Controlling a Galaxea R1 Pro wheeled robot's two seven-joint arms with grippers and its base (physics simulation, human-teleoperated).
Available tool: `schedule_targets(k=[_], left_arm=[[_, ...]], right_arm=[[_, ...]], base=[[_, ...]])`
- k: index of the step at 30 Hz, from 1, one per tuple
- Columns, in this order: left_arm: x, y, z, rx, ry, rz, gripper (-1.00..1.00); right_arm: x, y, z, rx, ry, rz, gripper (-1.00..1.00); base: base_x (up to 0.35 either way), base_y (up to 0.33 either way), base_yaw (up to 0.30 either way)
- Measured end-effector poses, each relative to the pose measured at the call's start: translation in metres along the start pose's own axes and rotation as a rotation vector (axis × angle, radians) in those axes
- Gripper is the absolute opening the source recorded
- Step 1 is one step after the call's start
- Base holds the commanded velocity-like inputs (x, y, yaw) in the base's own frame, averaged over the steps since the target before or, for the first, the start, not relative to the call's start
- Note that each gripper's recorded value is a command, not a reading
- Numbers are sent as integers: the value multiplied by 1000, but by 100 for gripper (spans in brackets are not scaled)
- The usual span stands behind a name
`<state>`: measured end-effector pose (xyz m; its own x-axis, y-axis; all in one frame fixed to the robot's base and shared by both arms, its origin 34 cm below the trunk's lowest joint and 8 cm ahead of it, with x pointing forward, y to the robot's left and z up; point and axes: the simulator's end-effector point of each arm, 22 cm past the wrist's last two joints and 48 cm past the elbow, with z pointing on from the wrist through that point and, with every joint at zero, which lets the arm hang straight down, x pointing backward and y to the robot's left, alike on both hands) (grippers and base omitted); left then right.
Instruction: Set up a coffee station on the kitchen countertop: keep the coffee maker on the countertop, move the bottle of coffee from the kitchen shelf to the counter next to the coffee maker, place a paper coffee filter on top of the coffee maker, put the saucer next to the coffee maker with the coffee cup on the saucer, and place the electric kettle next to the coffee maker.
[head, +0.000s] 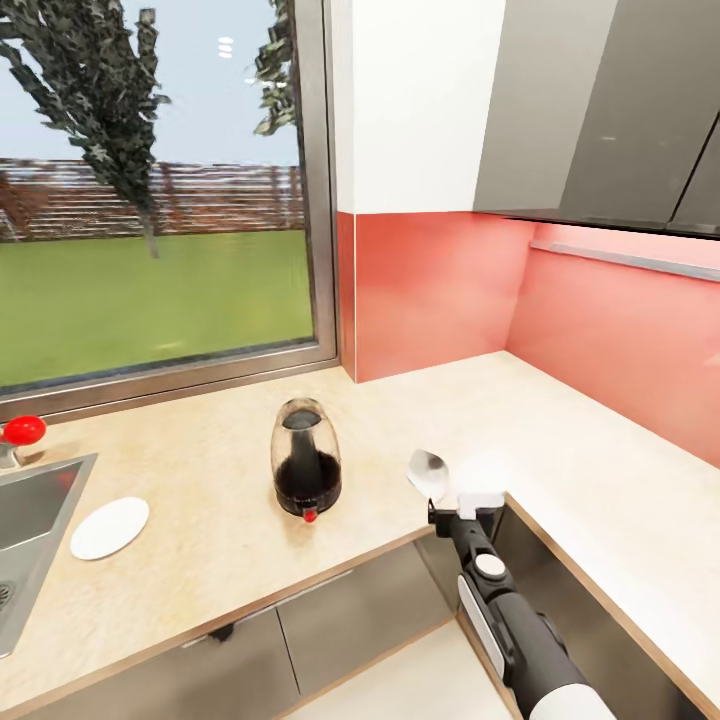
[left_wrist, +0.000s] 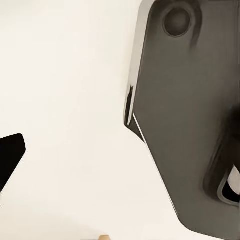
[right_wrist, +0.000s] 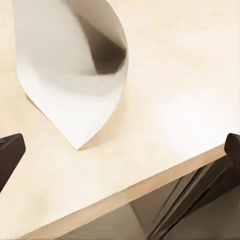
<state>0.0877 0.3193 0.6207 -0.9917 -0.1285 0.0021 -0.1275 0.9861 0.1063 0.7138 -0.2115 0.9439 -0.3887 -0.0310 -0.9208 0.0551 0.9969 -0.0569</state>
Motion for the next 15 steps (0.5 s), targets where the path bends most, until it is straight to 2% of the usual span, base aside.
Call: schedule_targets(k=[9, 11, 12, 15], left_arm=[[-10, -1, 0, 1, -48, 46, 100], [-12, -1, 0, 0, -59, 46, 100], [-20, -1, -1, 1, -96, 46, 100], [-19, -1, -1, 1, -96, 47, 100]], right_arm=[[5, -1, 0, 2, 10, -4, 100], [7, -2, 0, 3, 15, -5, 100], [14, -2, 1, 3, 30, -7, 100], [19, -3, 1, 5, 39, -8, 100]], base=[[53, 41, 0], [31, 22, 0], [12, 8, 0], [69, 5, 0]])
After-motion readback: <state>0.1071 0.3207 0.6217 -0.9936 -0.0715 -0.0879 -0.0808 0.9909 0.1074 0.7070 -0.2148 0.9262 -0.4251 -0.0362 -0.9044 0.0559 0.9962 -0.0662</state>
